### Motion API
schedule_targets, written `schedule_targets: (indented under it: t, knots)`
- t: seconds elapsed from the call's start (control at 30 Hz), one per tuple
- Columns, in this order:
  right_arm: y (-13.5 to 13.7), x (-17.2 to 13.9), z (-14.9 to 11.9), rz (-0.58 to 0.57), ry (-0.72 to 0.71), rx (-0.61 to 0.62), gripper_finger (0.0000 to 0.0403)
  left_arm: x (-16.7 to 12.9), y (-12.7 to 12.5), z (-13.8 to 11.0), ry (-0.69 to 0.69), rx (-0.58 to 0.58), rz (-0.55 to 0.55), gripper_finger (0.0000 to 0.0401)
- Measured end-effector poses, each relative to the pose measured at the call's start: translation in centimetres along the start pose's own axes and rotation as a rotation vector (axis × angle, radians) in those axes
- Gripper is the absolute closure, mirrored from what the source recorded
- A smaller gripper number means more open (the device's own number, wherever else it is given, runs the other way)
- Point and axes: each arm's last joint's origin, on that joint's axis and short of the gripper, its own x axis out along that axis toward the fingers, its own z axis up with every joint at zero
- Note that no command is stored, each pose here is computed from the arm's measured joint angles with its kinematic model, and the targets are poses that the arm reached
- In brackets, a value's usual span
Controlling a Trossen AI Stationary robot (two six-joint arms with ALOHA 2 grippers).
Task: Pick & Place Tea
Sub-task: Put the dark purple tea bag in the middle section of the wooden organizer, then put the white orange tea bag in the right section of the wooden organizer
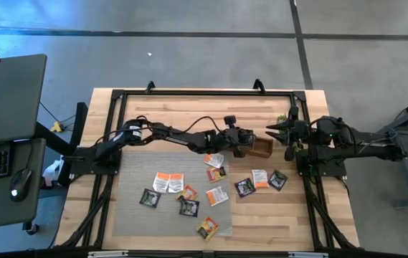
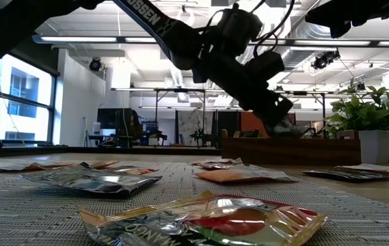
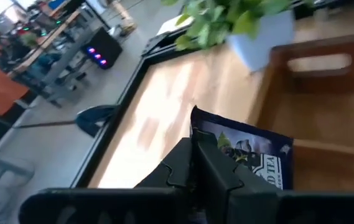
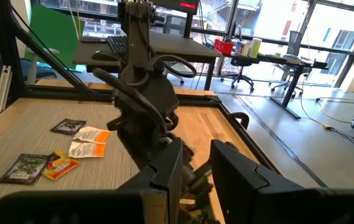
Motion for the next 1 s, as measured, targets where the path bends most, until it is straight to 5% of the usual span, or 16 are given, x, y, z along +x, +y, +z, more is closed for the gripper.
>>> schedule_targets:
  t: [0.53, 0.8, 1.0]
  knots:
    - [0.0, 0.0, 0.0, 0.0, 0.0, 0.0, 0.0323, -0.1, -0.3, 0.0, 0.032, -0.01, -0.038, 0.0267]
    - [-0.2, 0.0, 0.0, -0.062, 0.007, 0.0, 0.0323, -3.1, 0.6, 6.6, 0.21, 0.085, 0.094, 0.0261]
    - [-0.5, 0.0, -0.1, -0.18, 0.02, 0.0, 0.0323, -6.6, 3.1, 9.4, 0.391, -0.001, 0.102, 0.0261]
